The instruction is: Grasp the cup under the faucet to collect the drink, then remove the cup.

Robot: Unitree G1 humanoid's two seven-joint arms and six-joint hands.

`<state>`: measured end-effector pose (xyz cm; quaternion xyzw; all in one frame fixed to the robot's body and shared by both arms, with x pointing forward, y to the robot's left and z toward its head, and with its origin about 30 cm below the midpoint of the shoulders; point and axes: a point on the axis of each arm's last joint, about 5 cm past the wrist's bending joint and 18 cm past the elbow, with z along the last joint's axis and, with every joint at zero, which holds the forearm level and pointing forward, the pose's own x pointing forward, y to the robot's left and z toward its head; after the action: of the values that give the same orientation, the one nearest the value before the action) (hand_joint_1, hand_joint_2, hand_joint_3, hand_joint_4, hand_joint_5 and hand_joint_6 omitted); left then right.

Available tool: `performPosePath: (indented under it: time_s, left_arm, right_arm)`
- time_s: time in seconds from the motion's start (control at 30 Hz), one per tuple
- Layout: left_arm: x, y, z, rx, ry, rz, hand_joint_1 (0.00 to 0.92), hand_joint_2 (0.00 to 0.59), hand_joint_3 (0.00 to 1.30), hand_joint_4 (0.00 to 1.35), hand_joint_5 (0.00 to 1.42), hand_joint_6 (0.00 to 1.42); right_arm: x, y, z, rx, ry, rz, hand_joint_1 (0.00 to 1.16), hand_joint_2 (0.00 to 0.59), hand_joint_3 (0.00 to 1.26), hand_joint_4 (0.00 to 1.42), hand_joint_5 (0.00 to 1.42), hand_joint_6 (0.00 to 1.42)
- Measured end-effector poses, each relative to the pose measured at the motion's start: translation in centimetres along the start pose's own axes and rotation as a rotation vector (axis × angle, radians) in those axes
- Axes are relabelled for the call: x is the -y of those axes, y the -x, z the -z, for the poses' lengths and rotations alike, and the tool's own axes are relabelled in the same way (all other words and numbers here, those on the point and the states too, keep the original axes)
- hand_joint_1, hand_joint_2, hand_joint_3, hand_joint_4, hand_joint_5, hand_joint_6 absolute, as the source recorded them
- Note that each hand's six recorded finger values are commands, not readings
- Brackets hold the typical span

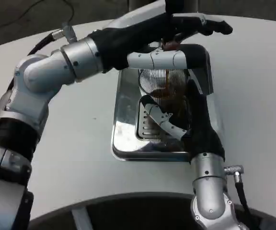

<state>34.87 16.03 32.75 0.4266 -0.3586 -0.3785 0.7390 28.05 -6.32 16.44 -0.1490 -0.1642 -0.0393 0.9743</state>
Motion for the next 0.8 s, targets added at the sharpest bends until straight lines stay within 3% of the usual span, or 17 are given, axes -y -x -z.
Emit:
performPosePath:
  time_s: [0.8]
  left_arm:
    - [0.1, 0.1, 0.19, 0.0, -0.001, -0.006, 0.0, 0.076, 0.24, 0.15, 0.15, 0.09]
  right_arm:
    - [-1.21, 0.0, 0.7, 0.015, 0.027, 0.072, 0.73, 0.234, 0.19, 0.32, 0.36, 0.2]
